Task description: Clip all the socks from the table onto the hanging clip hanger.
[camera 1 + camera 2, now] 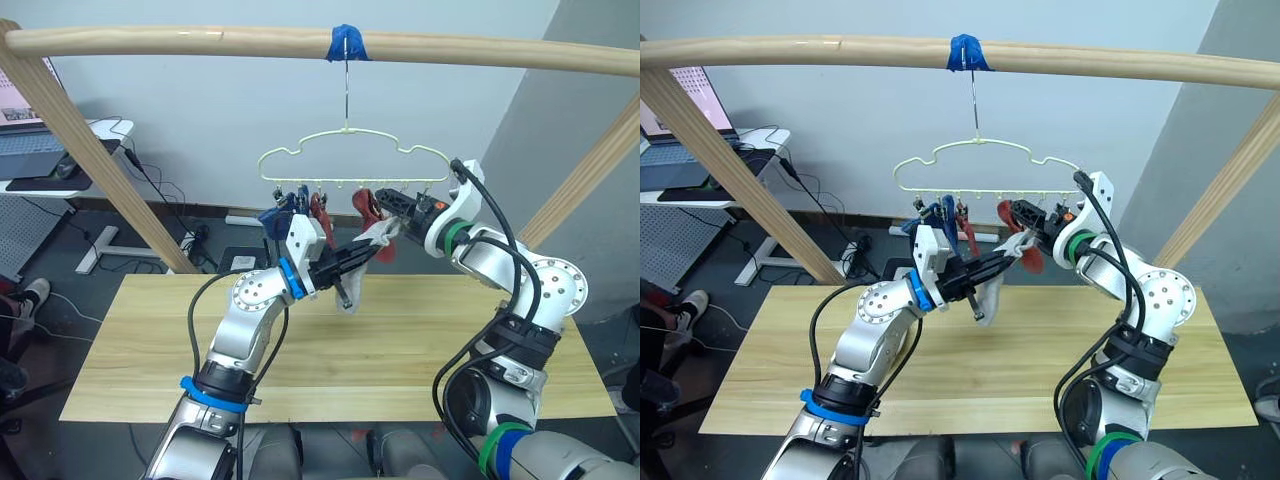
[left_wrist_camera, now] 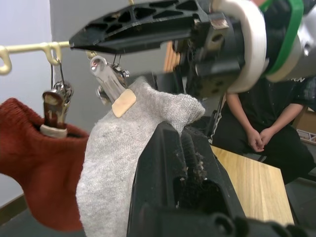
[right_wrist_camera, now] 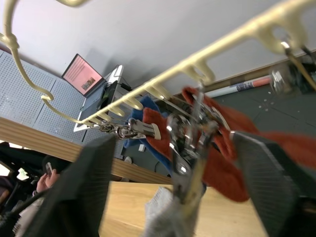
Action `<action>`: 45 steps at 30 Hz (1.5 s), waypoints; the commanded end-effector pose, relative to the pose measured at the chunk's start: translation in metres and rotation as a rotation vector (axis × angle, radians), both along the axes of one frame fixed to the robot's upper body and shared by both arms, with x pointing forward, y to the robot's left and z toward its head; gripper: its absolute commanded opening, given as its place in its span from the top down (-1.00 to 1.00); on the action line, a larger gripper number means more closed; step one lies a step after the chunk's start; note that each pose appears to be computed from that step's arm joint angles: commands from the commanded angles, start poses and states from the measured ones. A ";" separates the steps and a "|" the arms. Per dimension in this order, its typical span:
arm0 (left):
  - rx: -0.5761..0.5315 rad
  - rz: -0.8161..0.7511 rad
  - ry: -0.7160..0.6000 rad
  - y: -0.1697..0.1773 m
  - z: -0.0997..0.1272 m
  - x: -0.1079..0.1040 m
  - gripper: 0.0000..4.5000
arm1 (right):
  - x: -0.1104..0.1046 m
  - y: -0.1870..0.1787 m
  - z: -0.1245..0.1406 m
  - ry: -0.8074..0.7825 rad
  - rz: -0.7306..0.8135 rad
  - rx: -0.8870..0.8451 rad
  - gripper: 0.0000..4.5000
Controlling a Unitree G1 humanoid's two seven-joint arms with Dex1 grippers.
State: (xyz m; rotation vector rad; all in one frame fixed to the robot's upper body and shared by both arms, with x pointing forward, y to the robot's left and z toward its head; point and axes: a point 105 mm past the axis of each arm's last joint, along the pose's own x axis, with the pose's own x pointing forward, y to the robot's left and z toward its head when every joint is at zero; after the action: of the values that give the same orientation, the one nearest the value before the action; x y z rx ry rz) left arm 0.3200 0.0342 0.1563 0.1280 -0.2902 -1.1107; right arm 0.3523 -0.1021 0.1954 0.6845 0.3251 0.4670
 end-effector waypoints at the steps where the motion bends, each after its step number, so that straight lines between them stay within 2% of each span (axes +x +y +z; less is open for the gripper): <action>1: -0.025 -0.034 0.016 -0.008 0.003 -0.004 1.00 | -0.016 -0.014 0.021 -0.125 0.002 0.003 -0.99; 5: -0.072 -0.085 0.119 -0.019 -0.001 -0.006 0.54 | -0.029 -0.020 0.027 -0.189 0.017 -0.032 -1.00; 10: -0.192 -0.128 0.248 -0.029 0.005 -0.002 -0.12 | -0.030 -0.031 0.019 -0.187 -0.032 -0.088 -1.00; 16: -0.199 -0.122 0.287 -0.025 0.005 0.002 -0.90 | -0.030 -0.033 0.013 -0.201 -0.057 -0.140 -1.00; 17: -0.180 -0.109 0.280 -0.018 0.003 0.003 -0.99 | -0.030 -0.036 0.011 -0.233 -0.068 -0.211 -1.00; 20: -0.130 -0.061 0.260 0.005 -0.002 0.004 -0.99 | -0.026 -0.043 0.010 -0.334 -0.127 -0.367 -1.00; 25: -0.057 -0.074 0.252 0.036 0.000 -0.014 -0.99 | -0.022 -0.035 0.003 -0.484 -0.175 -0.527 -1.00; 29: -0.058 -0.077 0.255 0.047 0.011 -0.025 -1.00 | -0.014 -0.038 0.003 -0.544 -0.296 -0.592 -0.61; 31: -0.077 -0.085 0.258 0.048 0.018 -0.031 -1.00 | -0.011 -0.034 0.005 -0.581 -0.311 -0.630 -0.28; 35: -0.108 -0.099 0.262 0.048 0.027 -0.042 -1.00 | -0.007 -0.030 0.003 -0.595 -0.344 -0.638 -0.28; 40: -0.098 -0.044 0.251 0.051 0.026 -0.038 -1.00 | 0.001 -0.026 -0.002 -0.593 -0.375 -0.643 -0.28; 43: -0.100 -0.037 0.247 0.051 0.026 -0.038 -1.00 | 0.005 -0.028 -0.003 -0.588 -0.400 -0.640 -0.02; 45: -0.101 -0.036 0.248 0.050 0.026 -0.038 -1.00 | 0.006 -0.028 -0.003 -0.588 -0.408 -0.642 0.27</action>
State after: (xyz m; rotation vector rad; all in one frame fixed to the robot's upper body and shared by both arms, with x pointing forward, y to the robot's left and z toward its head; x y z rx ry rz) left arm 0.2865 0.0853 0.1713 -0.1349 -0.0724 -1.1238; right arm 0.3590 -0.1275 0.1749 -0.0363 -0.1496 0.1545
